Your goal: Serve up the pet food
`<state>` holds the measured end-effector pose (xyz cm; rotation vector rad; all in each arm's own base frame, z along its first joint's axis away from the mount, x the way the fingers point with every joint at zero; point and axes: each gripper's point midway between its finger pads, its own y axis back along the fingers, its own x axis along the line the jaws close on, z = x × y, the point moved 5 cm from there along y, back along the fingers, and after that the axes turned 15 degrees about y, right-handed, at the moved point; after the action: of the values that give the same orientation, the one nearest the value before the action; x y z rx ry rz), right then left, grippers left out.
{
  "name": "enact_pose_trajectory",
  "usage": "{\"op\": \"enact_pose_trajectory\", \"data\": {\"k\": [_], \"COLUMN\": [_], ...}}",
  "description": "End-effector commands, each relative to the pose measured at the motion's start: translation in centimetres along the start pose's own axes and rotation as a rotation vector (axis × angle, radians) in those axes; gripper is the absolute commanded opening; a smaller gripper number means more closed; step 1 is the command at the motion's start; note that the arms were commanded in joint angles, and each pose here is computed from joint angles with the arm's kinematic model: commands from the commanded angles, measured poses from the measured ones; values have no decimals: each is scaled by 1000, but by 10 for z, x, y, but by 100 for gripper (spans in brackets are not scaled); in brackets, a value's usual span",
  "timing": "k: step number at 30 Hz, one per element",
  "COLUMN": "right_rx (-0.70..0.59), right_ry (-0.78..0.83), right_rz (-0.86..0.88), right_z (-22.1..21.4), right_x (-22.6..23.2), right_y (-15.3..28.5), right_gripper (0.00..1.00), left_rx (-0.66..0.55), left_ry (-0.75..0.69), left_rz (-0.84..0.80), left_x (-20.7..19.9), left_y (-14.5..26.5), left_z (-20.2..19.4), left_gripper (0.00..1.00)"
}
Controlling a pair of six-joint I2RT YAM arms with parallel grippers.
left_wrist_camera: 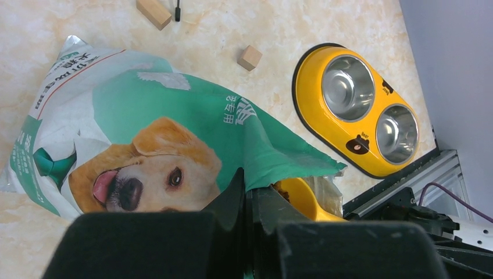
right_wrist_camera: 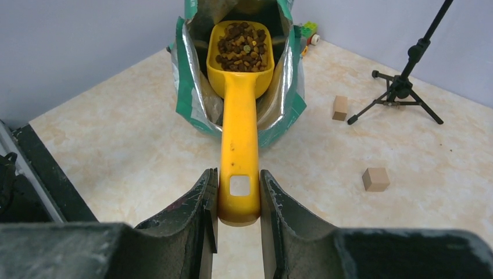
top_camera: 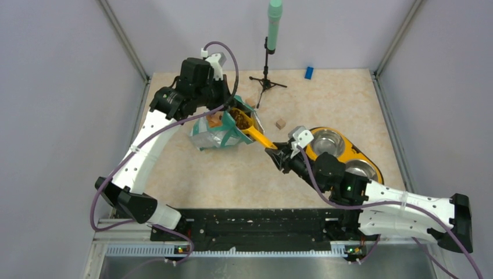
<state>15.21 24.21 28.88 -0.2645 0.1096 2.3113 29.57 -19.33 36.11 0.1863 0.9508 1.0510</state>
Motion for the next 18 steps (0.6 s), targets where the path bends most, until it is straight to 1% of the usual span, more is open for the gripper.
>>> {"op": "enact_pose_trajectory", "data": {"k": [1, 2, 3, 5, 7, 10, 11, 12, 13, 15, 17, 18], "right_rx": [-107, -132, -123, -61, -40, -116, -114, -108, -72, -28, -63, -104], "right_ry": [-46, -51, -30, 7, 5, -51, -25, 13, 46, 43, -13, -34], "right_rz": [39, 26, 25, 55, 82, 35, 27, 28, 39, 71, 64, 34], "right_z": [18, 17, 15, 13, 16, 14, 10, 12, 11, 15, 13, 13], "right_x": [3, 3, 5, 13, 13, 4, 5, 8, 11, 14, 9, 4], "right_y": [7, 6, 0, -12, -6, 8, 2, -7, -14, -13, 1, 5], "right_gripper": [0, 0, 0, 0, 0, 0, 0, 0, 0, 0, 0, 0], "left_rx": [-197, -198, -198, -200, -201, -202, -201, -198, -194, -193, -198, -200], "left_ry": [-18, -17, -14, -9, -7, -4, 0, 4, 6, 7, 6, 5], "left_rz": [-128, -128, -128, -133, -135, -134, -134, -136, -141, -144, -142, -140], "left_x": [-30, -30, -30, -30, -31, -30, -30, -30, -31, -32, -32, -32], "left_y": [27, 27, 27, 28, 27, 27, 26, 26, 25, 25, 25, 25], "left_z": [39, 39, 39, 39, 39, 39, 39, 38, 38, 39, 40, 40], "left_gripper": [0, 0, 0, 0, 0, 0, 0, 0, 0, 0, 0, 0]}}
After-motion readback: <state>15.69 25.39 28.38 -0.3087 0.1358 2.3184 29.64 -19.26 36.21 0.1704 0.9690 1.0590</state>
